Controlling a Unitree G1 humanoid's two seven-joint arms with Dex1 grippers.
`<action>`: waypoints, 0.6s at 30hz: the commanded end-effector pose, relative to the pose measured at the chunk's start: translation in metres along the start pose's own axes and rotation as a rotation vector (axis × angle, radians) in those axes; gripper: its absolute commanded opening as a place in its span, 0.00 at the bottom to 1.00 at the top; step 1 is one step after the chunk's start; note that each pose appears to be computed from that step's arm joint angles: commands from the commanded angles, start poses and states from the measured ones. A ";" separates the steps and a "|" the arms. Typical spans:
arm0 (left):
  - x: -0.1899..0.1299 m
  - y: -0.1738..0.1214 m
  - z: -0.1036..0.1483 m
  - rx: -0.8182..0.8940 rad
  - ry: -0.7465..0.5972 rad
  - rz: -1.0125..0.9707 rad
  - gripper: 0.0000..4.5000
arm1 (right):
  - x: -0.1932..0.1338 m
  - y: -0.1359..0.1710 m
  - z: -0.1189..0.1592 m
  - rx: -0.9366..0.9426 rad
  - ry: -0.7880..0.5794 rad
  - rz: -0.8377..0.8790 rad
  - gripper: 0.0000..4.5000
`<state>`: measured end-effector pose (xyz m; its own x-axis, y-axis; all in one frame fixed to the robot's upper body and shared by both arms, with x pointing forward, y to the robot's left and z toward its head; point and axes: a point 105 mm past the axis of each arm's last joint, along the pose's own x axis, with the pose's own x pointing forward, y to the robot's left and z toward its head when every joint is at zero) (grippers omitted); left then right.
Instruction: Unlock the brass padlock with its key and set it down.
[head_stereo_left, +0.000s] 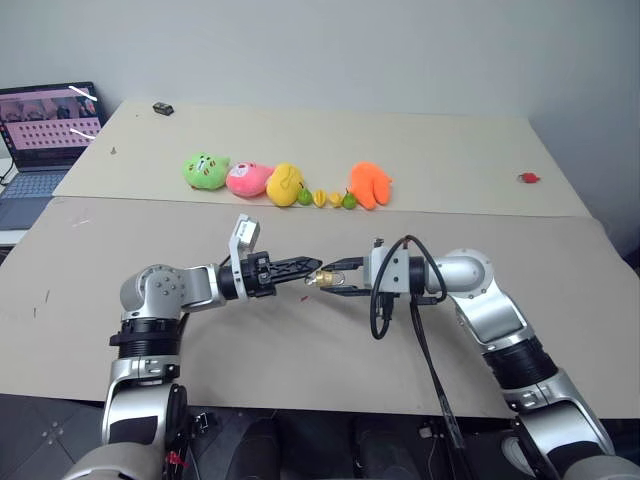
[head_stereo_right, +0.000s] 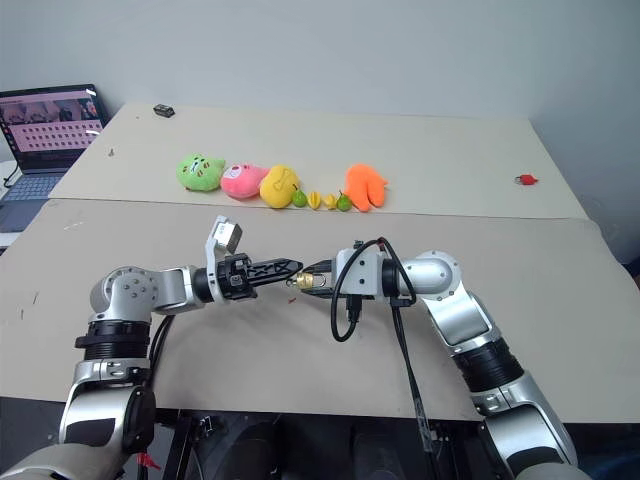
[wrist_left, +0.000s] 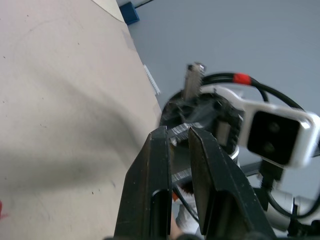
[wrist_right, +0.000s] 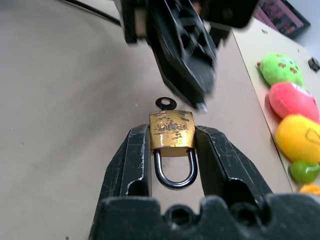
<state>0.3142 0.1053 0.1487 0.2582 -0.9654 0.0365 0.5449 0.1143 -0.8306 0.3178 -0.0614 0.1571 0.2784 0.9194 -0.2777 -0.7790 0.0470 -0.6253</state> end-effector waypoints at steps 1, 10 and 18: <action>-0.014 -0.007 0.007 -0.003 -0.037 -0.028 0.15 | -0.014 -0.020 0.005 -0.059 -0.012 -0.043 0.20; -0.018 -0.003 0.006 -0.016 -0.061 -0.011 0.15 | -0.021 -0.029 0.022 -0.099 -0.064 -0.024 0.20; -0.011 -0.012 0.013 -0.012 -0.070 -0.061 0.15 | -0.013 -0.025 0.030 -0.099 -0.097 -0.017 0.20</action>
<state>0.3150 0.1196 0.1521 0.2987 -0.9509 0.0805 0.5220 0.0922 -0.8479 0.3211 -0.0656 0.1838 0.2417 0.9378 -0.2493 -0.7399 0.0119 -0.6726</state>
